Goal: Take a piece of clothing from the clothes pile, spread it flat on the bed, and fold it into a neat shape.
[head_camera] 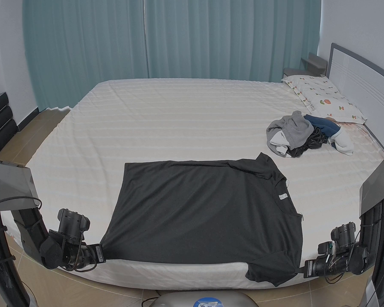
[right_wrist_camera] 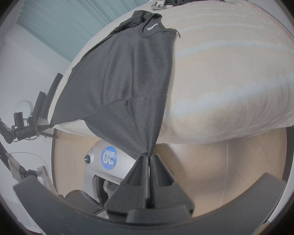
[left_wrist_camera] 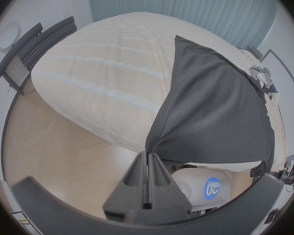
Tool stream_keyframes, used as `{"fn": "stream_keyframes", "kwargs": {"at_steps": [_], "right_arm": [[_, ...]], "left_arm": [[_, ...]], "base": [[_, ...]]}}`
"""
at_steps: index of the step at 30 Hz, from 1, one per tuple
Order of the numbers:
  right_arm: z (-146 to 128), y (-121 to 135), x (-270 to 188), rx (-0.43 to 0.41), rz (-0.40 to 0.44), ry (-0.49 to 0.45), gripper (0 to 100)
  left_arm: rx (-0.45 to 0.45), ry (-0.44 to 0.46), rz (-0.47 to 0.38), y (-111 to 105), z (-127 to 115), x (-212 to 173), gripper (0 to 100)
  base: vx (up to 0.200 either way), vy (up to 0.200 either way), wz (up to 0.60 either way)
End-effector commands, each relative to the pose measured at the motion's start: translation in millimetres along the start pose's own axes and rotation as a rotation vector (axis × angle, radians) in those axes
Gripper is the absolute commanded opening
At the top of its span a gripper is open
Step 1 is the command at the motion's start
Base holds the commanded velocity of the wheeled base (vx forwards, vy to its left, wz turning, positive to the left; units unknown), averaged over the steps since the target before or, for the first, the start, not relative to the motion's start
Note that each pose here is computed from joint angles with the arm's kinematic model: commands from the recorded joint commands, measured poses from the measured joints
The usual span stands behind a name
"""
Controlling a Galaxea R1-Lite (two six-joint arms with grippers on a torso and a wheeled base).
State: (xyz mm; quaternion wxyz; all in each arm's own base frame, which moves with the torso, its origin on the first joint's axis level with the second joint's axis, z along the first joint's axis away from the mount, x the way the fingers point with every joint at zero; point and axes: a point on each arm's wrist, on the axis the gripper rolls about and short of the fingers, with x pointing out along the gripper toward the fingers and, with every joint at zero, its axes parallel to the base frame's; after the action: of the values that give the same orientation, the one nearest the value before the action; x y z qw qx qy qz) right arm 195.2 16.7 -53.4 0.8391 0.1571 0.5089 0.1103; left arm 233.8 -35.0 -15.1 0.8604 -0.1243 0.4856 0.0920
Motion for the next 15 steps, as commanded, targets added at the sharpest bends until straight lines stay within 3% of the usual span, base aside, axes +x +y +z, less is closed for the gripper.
{"fn": "stream_keyframes", "kwargs": {"at_steps": [1, 2, 3, 4, 5, 11, 15], "right_arm": [[-5, 1, -1, -0.004, -0.011, 0.019, 0], [-4, 1, -1, -0.004, -0.011, 0.017, 0], [-4, 1, -1, -0.005, -0.011, 0.014, 0], [-4, 1, -1, -0.004, -0.01, 0.013, 0], [-4, 1, -1, -0.003, -0.008, 0.012, 100], [3, 1, -5, 0.0, 0.0, -0.047, 100], [21, -1, -19, 0.056, 0.019, -0.195, 100]], "left_arm": [[0.001, 0.004, -0.001, -1, -1, 1, 0], [0.001, 0.006, -0.001, 0, -1, 1, 0], [0.003, 0.005, -0.003, -1, -1, 1, 100], [0.001, 0.005, -0.003, -1, -1, 1, 100], [0.003, 0.006, -0.003, -1, -1, 1, 100], [-0.003, 0.0, -0.013, -1, 0, 0, 100], [-0.008, -0.037, -0.028, -3, 7, -3, 100]], "base": [[0.0, 0.0, 0.0], [0.0, 0.0, 0.0], [0.0, 0.0, 0.0], [0.0, 0.0, 0.0], [0.0, 0.0, 0.0], [0.0, 0.0, 0.0], [0.0, 0.0, 0.0]]}}
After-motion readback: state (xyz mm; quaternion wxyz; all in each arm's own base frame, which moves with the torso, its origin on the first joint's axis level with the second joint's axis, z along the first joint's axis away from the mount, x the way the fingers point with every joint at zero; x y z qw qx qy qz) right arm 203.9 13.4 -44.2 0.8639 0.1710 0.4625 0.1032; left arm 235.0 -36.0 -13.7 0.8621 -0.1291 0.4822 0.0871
